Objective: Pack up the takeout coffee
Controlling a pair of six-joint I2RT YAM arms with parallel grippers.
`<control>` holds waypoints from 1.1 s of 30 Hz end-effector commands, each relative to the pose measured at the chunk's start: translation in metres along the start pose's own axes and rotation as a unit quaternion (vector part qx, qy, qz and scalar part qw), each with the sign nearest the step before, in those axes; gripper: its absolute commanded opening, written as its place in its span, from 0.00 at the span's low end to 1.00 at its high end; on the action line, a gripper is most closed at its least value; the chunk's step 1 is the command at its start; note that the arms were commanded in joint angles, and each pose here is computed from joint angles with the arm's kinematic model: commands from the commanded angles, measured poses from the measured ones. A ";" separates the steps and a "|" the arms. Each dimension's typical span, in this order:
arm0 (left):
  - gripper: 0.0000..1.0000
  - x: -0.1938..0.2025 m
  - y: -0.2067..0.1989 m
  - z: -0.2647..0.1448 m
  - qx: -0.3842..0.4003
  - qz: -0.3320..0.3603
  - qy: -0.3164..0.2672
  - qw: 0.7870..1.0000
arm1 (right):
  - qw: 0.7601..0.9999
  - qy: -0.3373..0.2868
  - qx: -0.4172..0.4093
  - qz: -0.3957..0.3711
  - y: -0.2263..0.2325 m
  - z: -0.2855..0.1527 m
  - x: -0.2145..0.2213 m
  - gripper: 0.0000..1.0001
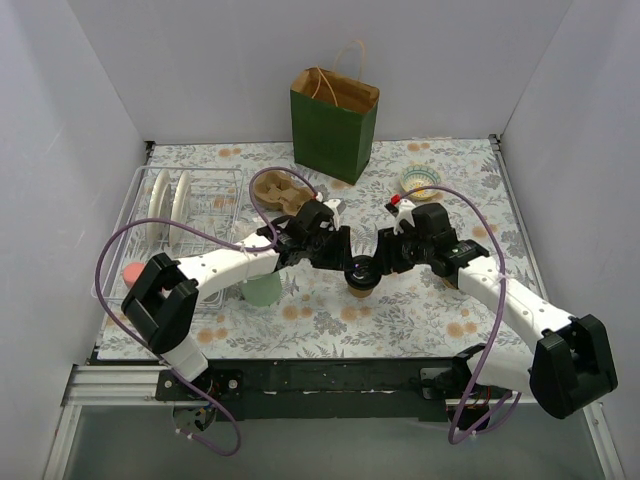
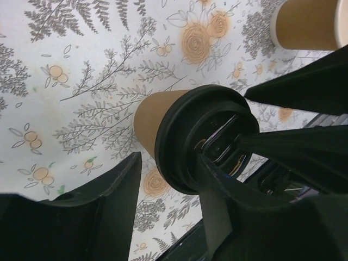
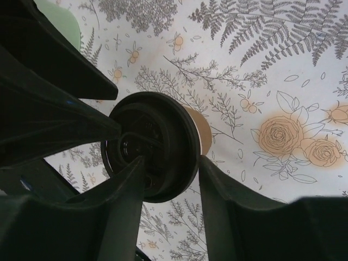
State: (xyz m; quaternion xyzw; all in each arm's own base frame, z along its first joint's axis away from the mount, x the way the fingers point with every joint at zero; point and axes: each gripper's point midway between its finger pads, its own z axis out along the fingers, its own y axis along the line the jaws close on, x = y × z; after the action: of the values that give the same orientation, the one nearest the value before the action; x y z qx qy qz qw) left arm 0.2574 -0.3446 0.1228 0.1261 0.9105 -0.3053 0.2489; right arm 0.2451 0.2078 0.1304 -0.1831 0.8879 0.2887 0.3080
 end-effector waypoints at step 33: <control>0.37 0.082 0.075 0.043 -0.109 -0.045 0.068 0.991 | 0.997 -0.016 0.031 0.065 -0.039 -0.001 0.059 0.32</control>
State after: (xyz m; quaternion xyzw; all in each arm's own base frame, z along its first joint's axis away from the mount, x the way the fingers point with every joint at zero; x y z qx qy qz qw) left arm 0.2692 -0.3746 0.1108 0.0759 0.8838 -0.3731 0.2718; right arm 0.2548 0.1871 0.1111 -0.1261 0.8491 0.3196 0.4014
